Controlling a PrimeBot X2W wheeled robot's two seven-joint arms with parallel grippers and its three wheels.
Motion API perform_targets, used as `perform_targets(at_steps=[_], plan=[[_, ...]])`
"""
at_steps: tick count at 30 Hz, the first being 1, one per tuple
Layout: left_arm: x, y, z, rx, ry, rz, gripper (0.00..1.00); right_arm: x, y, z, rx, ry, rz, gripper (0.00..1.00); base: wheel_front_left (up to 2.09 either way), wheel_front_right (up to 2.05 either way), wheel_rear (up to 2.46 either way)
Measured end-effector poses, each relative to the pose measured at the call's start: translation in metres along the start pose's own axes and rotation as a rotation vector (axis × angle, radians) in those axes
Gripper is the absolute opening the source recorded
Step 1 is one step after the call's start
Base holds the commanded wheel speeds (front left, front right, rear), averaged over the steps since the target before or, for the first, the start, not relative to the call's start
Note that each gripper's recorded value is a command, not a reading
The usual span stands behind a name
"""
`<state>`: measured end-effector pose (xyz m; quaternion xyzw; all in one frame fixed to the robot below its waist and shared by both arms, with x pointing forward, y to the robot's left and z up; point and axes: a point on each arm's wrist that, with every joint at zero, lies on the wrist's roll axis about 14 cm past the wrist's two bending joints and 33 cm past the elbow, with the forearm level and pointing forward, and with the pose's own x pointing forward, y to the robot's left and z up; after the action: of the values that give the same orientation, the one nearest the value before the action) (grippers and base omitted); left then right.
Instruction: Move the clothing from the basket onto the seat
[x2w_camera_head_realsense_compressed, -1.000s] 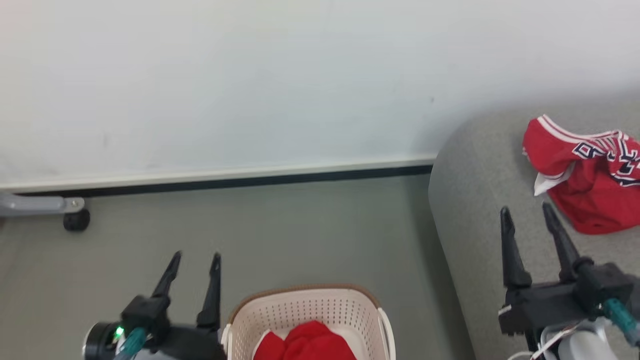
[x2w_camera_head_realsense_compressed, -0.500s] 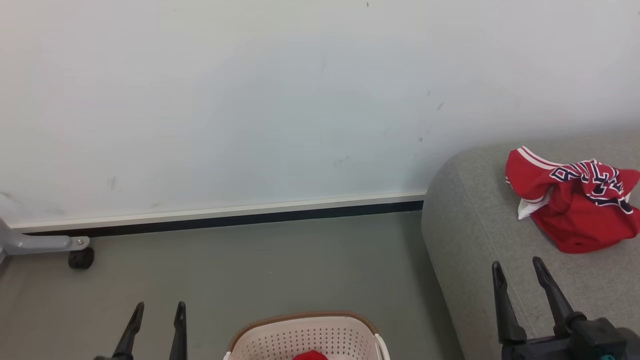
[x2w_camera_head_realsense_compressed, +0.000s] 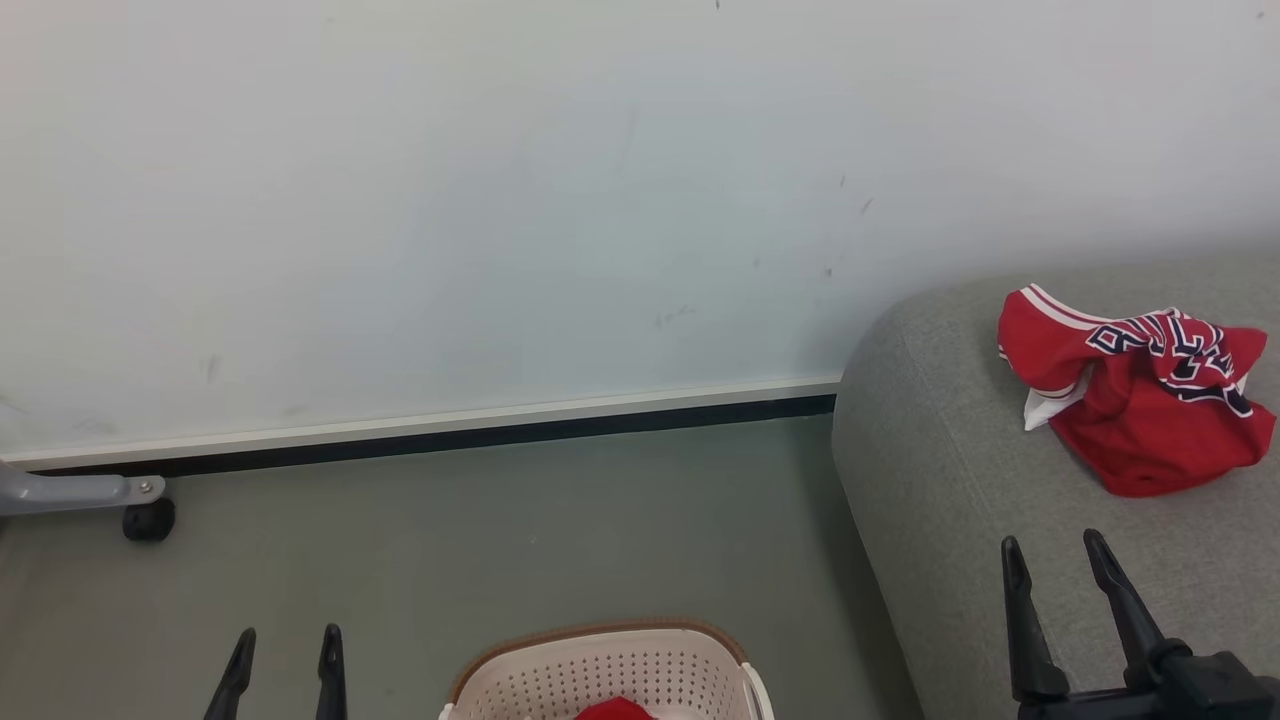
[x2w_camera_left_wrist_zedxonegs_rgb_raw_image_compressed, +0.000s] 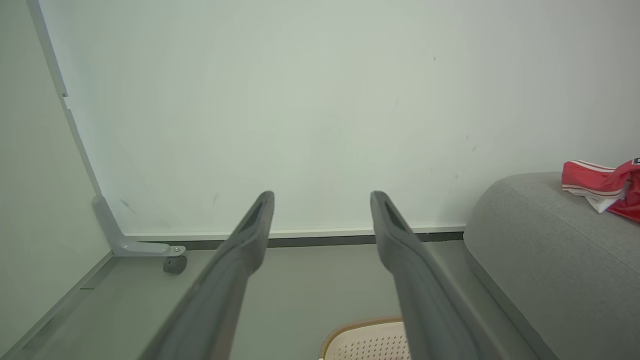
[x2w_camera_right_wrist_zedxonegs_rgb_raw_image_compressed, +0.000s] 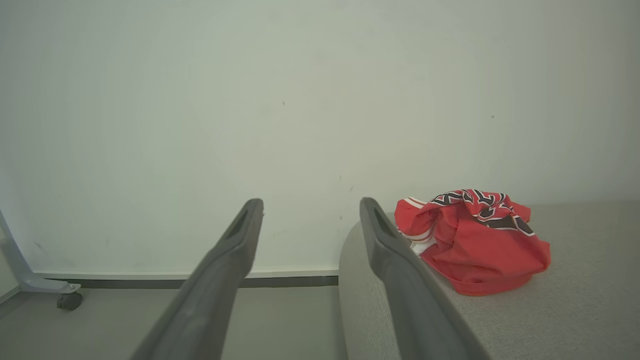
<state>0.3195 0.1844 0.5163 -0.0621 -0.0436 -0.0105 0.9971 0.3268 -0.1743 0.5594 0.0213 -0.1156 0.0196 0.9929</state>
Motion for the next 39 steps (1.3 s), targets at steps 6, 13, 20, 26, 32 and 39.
perform_targets(at_steps=[6, 13, 20, 26, 32, 39], plan=[[0.002, 0.0, 0.005, 0.0, -0.018, 0.01, 1.0, 0.001, -0.003, -0.005, 0.008, 0.023, -0.013, 1.0, 0.0, 0.0, 0.0], [0.004, -0.001, 0.009, -0.002, -0.03, 0.013, 1.0, 0.001, -0.003, -0.01, 0.02, 0.042, -0.018, 1.0, 0.0, 0.0, 0.0], [0.004, -0.001, 0.009, 0.0, -0.026, 0.013, 1.0, 0.002, -0.003, -0.013, 0.026, 0.055, -0.02, 1.0, 0.0, 0.0, 0.0], [0.003, -0.002, 0.005, -0.004, -0.003, 0.016, 1.0, 0.002, -0.004, -0.015, 0.026, 0.063, -0.023, 1.0, 0.0, 0.0, 0.0], [0.005, -0.003, -0.002, 0.013, 0.031, 0.011, 1.0, 0.005, -0.006, -0.018, 0.027, 0.075, -0.026, 1.0, 0.0, 0.0, 0.0], [0.012, -0.013, -0.019, 0.014, 0.092, -0.015, 1.0, 0.015, -0.009, -0.019, 0.021, 0.075, -0.03, 1.0, 0.0, 0.0, 0.0]])
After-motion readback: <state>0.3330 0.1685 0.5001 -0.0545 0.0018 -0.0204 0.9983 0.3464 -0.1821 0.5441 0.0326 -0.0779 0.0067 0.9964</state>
